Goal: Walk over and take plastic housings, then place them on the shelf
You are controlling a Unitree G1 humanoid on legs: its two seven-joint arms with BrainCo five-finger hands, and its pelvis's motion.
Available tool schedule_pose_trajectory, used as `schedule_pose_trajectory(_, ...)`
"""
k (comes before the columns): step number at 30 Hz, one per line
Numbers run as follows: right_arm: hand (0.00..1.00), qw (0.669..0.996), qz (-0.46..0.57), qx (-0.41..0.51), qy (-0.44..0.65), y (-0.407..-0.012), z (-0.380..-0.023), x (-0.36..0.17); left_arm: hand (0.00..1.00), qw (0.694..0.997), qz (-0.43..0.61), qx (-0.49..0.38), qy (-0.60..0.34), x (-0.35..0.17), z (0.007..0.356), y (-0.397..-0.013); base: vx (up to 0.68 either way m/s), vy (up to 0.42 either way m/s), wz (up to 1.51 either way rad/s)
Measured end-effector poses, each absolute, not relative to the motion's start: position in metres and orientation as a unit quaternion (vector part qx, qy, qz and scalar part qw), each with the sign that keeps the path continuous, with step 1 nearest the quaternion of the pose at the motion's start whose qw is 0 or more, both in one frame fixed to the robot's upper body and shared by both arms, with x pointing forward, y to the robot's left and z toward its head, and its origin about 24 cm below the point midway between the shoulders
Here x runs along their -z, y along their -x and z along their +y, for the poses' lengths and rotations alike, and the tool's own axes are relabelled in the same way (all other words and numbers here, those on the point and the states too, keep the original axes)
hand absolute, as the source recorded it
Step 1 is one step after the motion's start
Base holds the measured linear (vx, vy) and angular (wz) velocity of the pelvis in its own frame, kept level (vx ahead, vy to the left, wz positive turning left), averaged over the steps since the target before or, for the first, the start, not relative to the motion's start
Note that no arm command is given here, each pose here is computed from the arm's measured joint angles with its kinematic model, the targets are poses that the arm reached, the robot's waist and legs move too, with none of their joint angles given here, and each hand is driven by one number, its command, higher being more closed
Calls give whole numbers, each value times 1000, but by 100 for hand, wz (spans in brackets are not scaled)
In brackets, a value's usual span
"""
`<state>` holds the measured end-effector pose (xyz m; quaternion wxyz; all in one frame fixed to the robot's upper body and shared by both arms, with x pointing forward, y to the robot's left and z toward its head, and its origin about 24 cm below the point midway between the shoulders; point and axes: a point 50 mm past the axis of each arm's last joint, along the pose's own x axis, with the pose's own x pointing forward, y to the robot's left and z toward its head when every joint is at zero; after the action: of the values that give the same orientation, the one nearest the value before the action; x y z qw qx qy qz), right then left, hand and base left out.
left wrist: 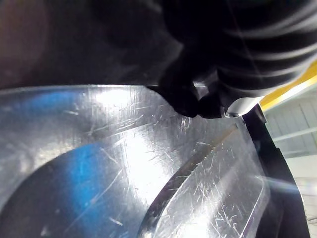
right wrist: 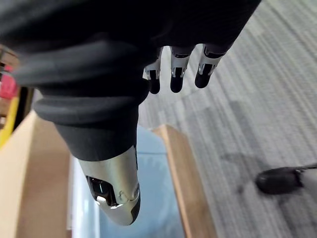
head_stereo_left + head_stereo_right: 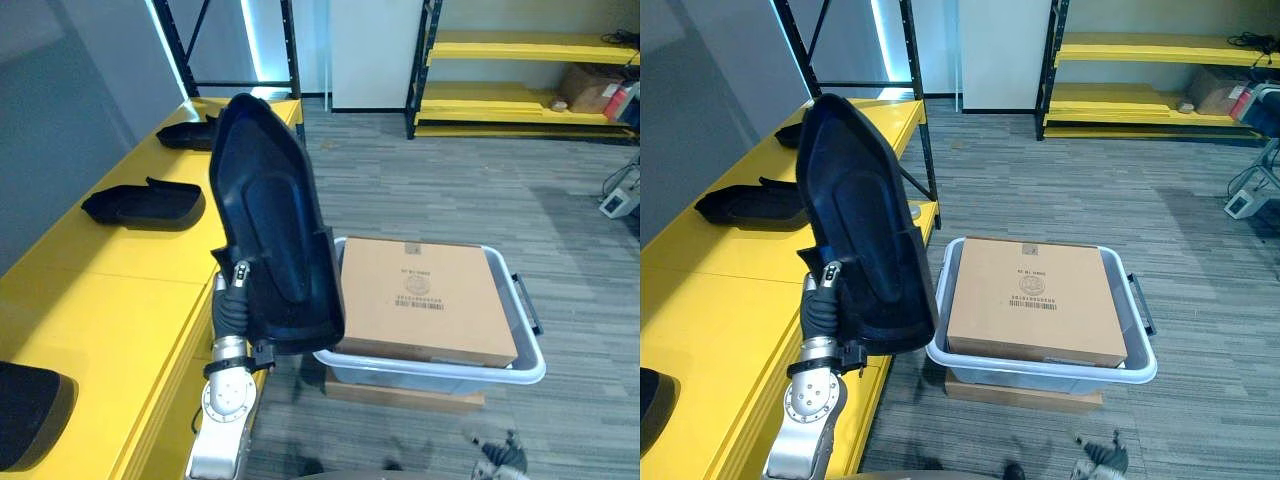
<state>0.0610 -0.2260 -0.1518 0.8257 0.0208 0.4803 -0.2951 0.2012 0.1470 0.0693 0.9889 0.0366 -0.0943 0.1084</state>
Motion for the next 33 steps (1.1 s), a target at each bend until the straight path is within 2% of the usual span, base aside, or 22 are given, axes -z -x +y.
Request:
schedule_pose_trajectory(6, 0, 841, 474, 260, -19, -73, -210, 152, 100, 988, -125, -92, -9, -85, 139, -198, -35, 11, 142)
schedule_pose_trajectory(11, 0, 885, 415, 209, -9, -122, -196, 138, 100, 982, -162, -94, 17, -101, 137, -197, -34, 57, 149)
schedule_pose_trajectory(15, 0, 905, 385, 180, -1, -143, -185, 129, 100, 981, -168, -95, 27, -103, 135, -197, 21, 79, 108)
schedule_pose_trajectory(19, 0, 911, 377, 168, -8, -153, -173, 127, 100, 980, -171, -96, 28, -104, 136, -198, 103, 91, 45)
schedule_pose_trajectory(24, 0, 903, 396, 165, -1, -144, -173, 131, 100, 978, -193, -76, 28, -113, 128, -201, 212, 121, 69)
schedule_pose_trajectory(33, 0, 900, 402, 170, 2, -139, -176, 133, 100, 969, -218, -110, 31, -121, 136, -197, 177, -13, 104)
